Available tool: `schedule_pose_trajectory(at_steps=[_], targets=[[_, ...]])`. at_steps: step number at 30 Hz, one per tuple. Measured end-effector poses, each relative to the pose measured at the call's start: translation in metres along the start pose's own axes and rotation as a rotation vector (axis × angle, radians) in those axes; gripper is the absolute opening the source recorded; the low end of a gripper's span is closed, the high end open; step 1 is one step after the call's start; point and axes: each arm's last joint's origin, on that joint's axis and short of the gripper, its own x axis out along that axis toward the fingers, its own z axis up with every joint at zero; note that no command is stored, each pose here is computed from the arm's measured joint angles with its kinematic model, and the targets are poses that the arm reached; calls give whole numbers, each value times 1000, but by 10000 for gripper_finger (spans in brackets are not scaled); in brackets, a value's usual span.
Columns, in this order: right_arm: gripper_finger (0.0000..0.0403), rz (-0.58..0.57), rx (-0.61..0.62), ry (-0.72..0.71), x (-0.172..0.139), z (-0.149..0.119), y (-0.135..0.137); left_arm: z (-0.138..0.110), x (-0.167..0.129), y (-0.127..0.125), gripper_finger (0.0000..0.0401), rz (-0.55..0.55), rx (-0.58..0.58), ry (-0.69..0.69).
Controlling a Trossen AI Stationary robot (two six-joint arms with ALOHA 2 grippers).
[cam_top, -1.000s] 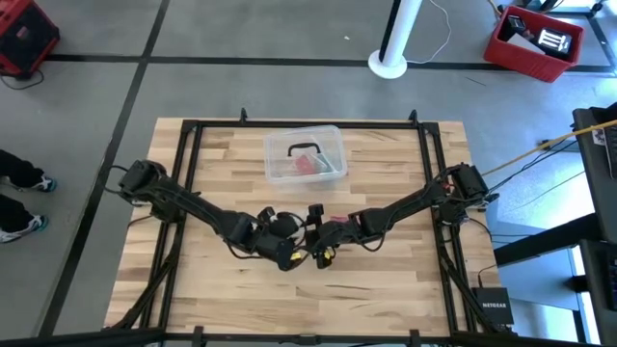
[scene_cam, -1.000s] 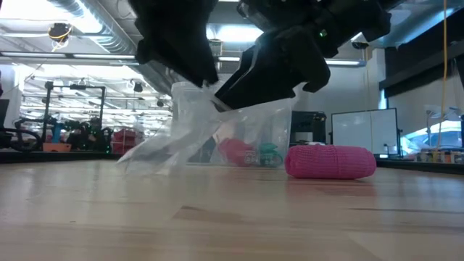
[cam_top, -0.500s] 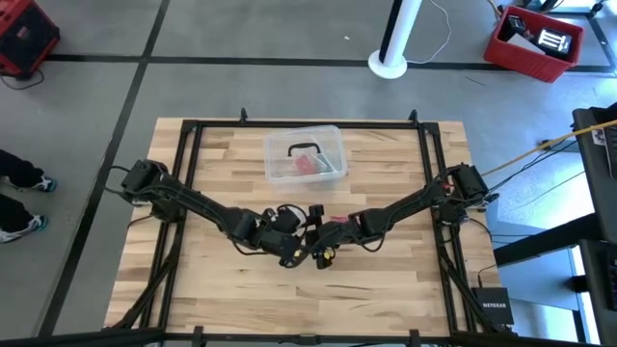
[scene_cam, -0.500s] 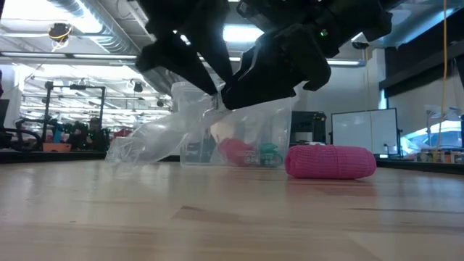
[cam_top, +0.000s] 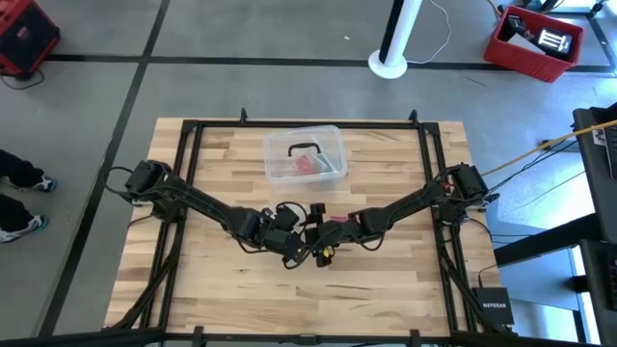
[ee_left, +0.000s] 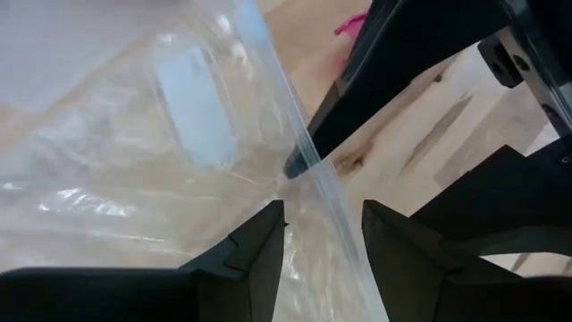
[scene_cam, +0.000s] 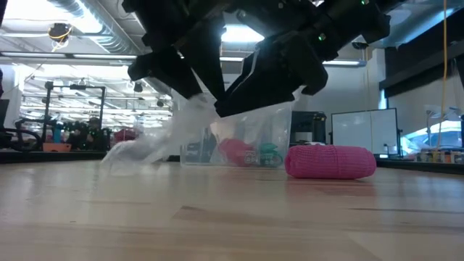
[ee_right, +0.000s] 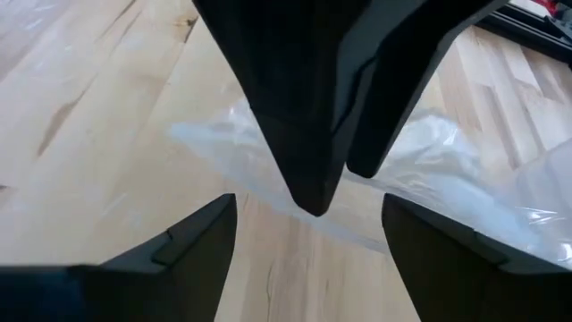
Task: Roll bandage
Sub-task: Open the transparent zip bag
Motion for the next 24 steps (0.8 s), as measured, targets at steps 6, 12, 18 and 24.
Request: schedule_pose_trajectory(at_steps=[6, 12, 18, 24], targets=[[280, -1, 30, -7, 0, 1, 0, 1, 2, 1, 141, 22, 22, -25], [280, 5, 36, -24, -1, 3, 0, 0, 8, 2, 72, 45, 66, -32], [280, 4, 10, -17, 0, 2, 0, -1, 8, 1, 11, 46, 147, -26], [280, 5, -74, -15, -1, 2, 1, -2, -1, -6, 4, 29, 237, -1]])
